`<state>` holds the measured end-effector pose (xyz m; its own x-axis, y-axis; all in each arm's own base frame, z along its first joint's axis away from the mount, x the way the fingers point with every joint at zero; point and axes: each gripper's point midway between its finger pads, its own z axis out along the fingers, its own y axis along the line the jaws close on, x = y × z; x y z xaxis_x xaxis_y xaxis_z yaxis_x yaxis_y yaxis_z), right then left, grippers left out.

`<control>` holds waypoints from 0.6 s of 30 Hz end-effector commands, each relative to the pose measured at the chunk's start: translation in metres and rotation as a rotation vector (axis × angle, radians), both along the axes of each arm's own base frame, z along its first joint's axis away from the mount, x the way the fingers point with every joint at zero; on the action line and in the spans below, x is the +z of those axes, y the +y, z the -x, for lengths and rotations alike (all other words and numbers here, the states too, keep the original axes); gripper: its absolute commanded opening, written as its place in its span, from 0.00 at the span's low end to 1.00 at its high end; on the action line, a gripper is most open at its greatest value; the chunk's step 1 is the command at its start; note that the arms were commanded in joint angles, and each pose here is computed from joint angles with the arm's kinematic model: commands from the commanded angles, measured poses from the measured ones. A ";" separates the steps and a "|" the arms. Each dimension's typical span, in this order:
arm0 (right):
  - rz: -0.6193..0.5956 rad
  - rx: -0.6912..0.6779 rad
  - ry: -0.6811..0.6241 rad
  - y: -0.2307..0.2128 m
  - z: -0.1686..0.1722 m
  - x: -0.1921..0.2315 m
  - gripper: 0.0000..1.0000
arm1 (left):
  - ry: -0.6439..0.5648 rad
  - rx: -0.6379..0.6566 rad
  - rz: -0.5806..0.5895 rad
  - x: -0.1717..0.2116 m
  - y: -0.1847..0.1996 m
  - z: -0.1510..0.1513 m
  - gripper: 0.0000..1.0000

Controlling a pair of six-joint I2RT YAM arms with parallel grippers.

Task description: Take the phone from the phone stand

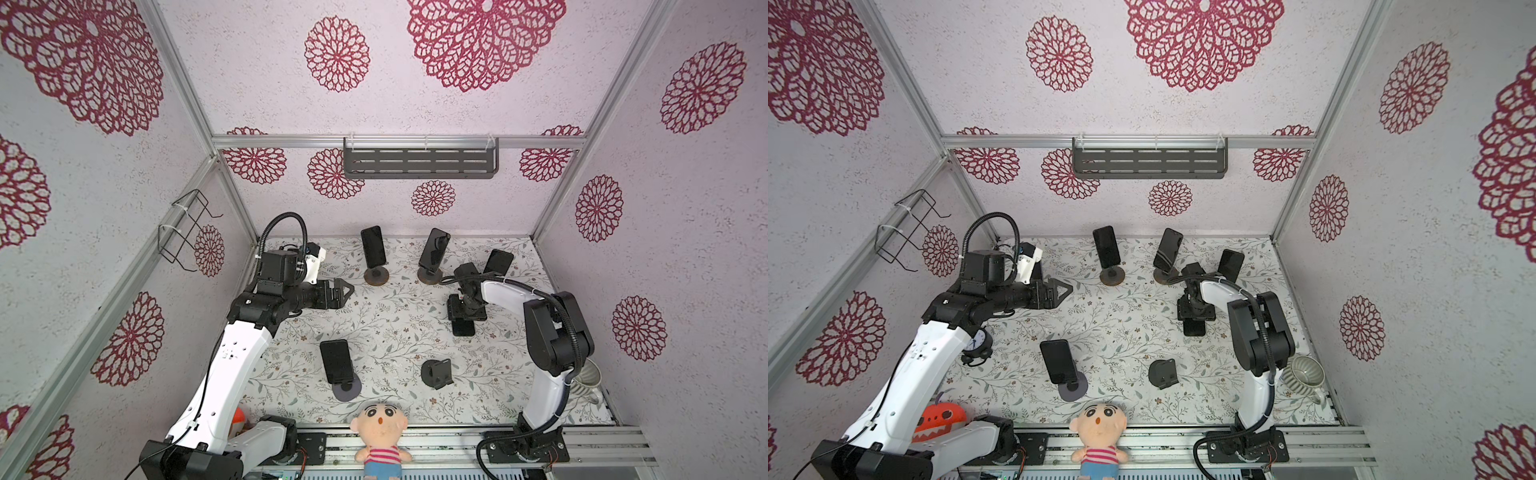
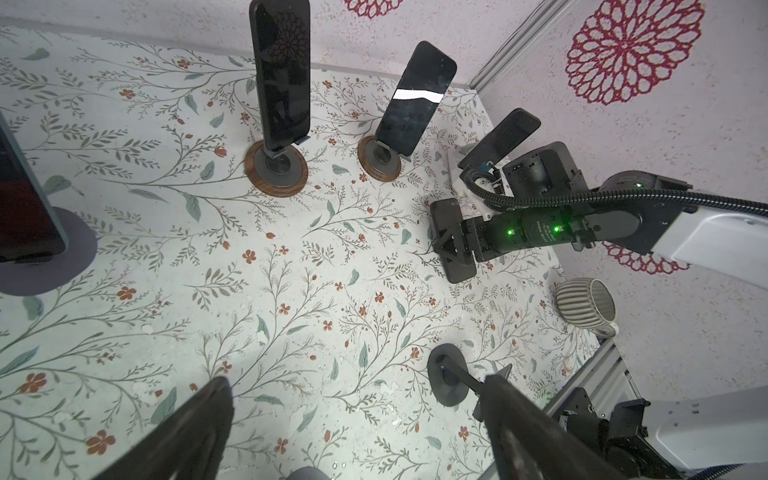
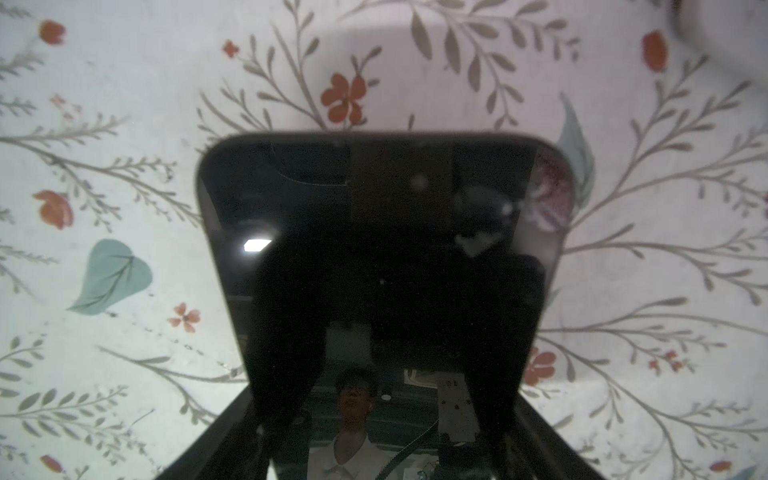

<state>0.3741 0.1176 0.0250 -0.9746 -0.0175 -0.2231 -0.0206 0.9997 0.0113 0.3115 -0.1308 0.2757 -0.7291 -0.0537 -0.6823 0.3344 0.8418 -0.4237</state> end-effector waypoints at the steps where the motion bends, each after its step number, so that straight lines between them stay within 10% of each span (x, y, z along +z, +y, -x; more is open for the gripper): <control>1: 0.020 0.010 -0.018 -0.003 -0.005 0.006 0.80 | 0.005 0.001 -0.018 -0.003 0.005 0.006 1.00; 18: -0.045 0.081 -0.151 0.007 -0.013 0.059 0.87 | 0.046 0.032 -0.058 -0.015 0.016 0.015 1.00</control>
<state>0.3782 0.1196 0.0427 -0.9614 -0.0558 -0.2693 -0.0630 0.9979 0.0179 0.3018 -0.1231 0.2631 -0.7601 -0.0587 -0.6471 0.2944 0.8566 -0.4236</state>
